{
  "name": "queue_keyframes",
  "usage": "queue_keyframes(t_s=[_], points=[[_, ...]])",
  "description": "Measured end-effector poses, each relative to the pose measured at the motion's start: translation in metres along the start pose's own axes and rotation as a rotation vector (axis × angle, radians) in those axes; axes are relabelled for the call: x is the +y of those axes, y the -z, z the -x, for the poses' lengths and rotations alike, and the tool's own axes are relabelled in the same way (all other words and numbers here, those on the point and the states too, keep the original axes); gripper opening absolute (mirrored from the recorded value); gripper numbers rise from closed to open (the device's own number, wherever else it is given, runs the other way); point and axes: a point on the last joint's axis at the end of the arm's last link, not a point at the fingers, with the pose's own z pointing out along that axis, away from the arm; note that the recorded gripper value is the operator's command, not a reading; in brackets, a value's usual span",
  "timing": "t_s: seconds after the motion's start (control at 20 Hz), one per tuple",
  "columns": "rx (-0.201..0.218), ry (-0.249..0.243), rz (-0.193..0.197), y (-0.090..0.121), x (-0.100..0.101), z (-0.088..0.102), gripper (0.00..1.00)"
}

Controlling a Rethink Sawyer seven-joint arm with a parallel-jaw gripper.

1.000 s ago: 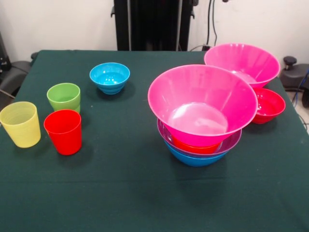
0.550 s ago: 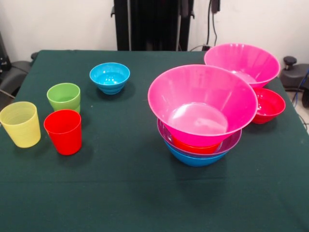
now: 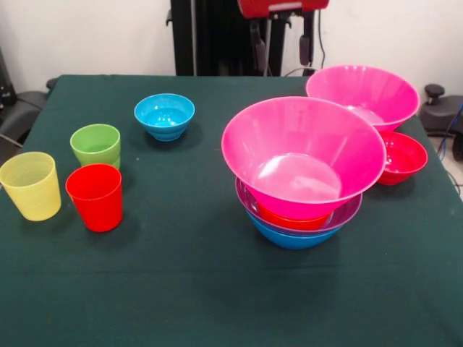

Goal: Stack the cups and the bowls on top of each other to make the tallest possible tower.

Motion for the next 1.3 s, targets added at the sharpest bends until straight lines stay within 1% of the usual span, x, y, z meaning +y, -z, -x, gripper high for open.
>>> queue_keyframes(t_s=[0.1, 0.25, 0.45, 0.55, 0.65, 0.8, 0.85, 0.9, 1.05, 1.15, 1.25, 1.3], points=[[0.016, -0.001, 0.005, -0.008, 0.0, -0.003, 1.0], [0.03, 0.003, 0.008, -0.014, 0.003, -0.008, 1.0], [0.051, 0.019, 0.007, -0.02, 0.013, -0.016, 1.0], [0.062, 0.026, 0.006, -0.02, 0.018, -0.019, 1.0], [0.09, 0.039, 0.005, -0.017, 0.029, -0.024, 1.0], [0.112, 0.051, 0.002, -0.013, 0.038, -0.028, 1.0], [0.131, 0.064, -0.004, -0.01, 0.047, -0.032, 1.0], [0.138, 0.069, -0.006, -0.008, 0.051, -0.034, 1.0], [0.151, 0.087, -0.016, -0.004, 0.063, -0.038, 1.0], [0.151, 0.1, -0.025, -0.004, 0.071, -0.041, 1.0], [0.153, 0.105, -0.03, -0.004, 0.075, -0.044, 1.0], [0.154, 0.109, -0.038, -0.005, 0.077, -0.048, 1.0]])
